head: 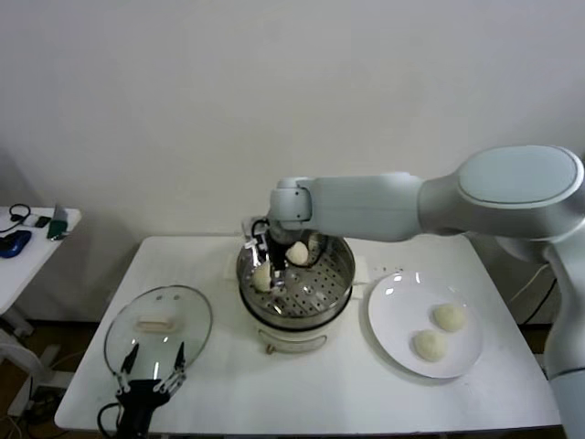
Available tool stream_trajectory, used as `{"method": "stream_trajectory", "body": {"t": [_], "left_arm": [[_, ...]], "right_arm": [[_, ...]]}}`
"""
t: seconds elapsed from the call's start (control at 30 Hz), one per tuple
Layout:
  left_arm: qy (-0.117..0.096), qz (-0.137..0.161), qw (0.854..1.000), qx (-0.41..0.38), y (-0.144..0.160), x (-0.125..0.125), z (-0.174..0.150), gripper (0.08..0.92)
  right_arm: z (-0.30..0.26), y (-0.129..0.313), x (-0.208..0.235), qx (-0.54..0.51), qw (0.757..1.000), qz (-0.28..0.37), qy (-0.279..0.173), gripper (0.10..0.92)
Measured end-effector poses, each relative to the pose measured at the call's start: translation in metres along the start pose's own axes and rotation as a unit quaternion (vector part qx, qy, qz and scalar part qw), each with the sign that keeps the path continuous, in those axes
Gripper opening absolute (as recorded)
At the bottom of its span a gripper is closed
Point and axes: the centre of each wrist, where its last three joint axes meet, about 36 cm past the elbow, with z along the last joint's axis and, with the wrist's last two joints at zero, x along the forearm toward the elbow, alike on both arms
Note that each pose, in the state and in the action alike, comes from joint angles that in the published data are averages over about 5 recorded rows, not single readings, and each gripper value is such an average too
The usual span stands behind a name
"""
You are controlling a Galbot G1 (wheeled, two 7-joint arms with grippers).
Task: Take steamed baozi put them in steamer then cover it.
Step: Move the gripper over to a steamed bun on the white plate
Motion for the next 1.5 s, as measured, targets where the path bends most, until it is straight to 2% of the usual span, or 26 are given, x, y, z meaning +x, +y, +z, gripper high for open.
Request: {"method": "stream_trajectory", "body": {"t": [0.2,0.3,0.43,0.63,0.87,1.1,1.5], "left_arm": [[-0.002,0.002,1.0,-0.001,-0.001,0.0,-0.003,0.823],[-0.002,0.003,1.0,-0.001,-0.001,-0.001,-0.004,0.823],[-0.002,0.007,1.0,0.0,-0.003,-0.003,-0.004,0.823],[0.0,0.008,1.0,-0.001,-0.005,-0.003,-0.003,0.823],[0.001,0.006,1.0,-0.001,-0.007,-0.001,-0.002,0.823],[0.004,0.002,1.0,-0.003,-0.008,0.002,0.0,0.823],[0.008,-0.002,1.0,-0.007,-0.008,0.004,0.002,0.823]], "right_arm": [[0.075,0.014,0.062,-0.009,0.999,-0.007,0.03,0.823],[0.123,0.039,0.087,-0.026,0.998,-0.016,0.053,0.823],[0.187,0.089,0.094,-0.061,0.994,-0.036,0.077,0.823],[0.254,0.167,0.073,-0.11,0.988,-0.061,0.091,0.823],[0.286,0.227,0.029,-0.142,0.983,-0.073,0.088,0.823],[0.296,0.248,-0.009,-0.153,0.982,-0.073,0.084,0.823],[0.296,0.247,-0.049,-0.15,0.983,-0.055,0.086,0.823]]}}
